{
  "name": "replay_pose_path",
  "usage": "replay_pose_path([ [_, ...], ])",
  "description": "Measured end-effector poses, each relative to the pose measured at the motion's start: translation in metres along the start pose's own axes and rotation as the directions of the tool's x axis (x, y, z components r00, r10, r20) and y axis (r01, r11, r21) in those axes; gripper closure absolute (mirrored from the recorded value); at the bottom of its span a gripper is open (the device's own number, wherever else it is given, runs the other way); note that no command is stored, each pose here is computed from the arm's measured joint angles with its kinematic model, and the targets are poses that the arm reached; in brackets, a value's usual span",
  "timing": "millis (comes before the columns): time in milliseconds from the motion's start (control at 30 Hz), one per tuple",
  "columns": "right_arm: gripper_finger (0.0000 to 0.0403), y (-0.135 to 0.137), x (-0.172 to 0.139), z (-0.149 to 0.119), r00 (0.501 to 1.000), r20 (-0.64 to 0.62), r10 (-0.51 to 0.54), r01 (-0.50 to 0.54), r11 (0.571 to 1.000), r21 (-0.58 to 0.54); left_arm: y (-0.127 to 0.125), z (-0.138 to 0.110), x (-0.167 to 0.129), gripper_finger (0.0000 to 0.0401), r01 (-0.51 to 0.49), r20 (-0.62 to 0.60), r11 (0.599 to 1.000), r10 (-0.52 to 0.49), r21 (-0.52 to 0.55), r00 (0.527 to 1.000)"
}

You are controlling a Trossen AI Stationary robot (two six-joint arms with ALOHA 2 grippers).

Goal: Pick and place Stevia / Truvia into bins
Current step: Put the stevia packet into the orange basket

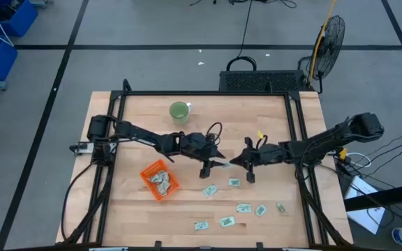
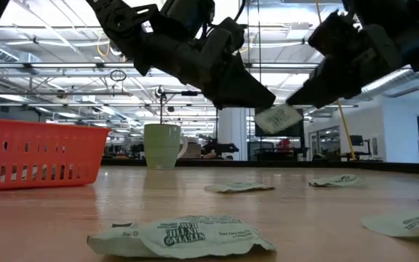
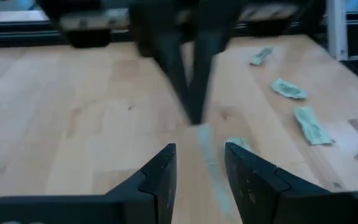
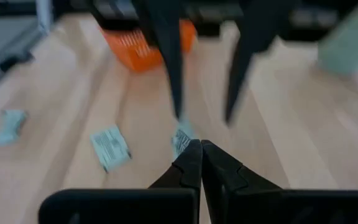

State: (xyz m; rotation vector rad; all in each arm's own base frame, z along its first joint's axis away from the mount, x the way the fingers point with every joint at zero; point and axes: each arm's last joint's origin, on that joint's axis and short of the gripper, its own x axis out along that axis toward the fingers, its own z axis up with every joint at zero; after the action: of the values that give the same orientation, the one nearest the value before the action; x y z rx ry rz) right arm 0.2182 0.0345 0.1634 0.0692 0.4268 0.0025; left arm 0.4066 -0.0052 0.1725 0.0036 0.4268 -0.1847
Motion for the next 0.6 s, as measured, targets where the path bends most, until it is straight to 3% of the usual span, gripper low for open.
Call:
replay_pose_path([
  [300, 0.0403, -0.002, 0.0009, 0.0047, 0.999, 0.046, 0.008, -0.006, 0.999, -0.043, -0.0006, -0.0004, 0.0001, 0.0264, 0.007, -0.004, 1.0, -0.007, -0.004, 1.0],
  [600, 0.0403, -0.0073, 0.0014, 0.007, 0.998, 0.064, -0.014, 0.02, 0.996, -0.086, -0.0004, -0.0007, 0.0, 0.0343, 0.007, -0.007, 1.0, -0.007, 0.006, 1.0],
])
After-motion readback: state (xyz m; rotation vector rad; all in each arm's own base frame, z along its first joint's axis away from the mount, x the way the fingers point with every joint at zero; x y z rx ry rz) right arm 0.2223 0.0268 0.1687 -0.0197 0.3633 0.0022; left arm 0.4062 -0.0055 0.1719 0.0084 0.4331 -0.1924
